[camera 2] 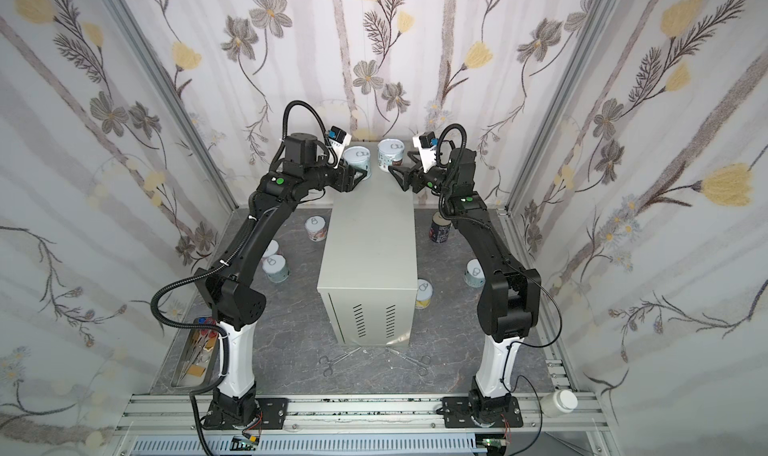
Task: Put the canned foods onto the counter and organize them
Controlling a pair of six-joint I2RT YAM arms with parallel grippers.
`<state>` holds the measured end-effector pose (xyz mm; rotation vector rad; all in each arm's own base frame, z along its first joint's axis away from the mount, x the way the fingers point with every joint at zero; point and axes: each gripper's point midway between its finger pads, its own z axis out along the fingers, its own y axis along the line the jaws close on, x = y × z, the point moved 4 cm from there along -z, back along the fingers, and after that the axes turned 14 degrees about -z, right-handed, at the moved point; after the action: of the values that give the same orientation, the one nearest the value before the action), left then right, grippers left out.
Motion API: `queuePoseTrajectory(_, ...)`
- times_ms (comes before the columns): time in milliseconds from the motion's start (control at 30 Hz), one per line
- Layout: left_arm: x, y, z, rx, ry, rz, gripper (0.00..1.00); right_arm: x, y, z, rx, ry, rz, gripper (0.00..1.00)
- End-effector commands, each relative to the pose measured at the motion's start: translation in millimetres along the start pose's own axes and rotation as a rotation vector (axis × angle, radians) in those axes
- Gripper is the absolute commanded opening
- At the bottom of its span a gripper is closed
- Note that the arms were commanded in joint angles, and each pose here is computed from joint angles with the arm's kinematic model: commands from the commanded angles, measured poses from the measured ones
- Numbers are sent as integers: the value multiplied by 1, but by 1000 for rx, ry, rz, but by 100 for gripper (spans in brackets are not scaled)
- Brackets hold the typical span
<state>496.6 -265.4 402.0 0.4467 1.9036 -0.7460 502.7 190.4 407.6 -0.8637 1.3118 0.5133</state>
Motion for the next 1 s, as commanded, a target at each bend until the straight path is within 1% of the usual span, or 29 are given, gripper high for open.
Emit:
queuePoseTrajectory(0, -20, -5, 1, 35, -100, 13, 61, -7, 0, 2, -8, -35, -37, 85)
queuePoseTrajectory(300, -25, 0, 9, 32, -135, 2, 61, -4, 1, 7, -17, -44, -35, 81)
queuePoseTrajectory(967, -24, 5, 19, 35, -150, -9, 66, 2, 5, 15, -52, -40, -30, 72)
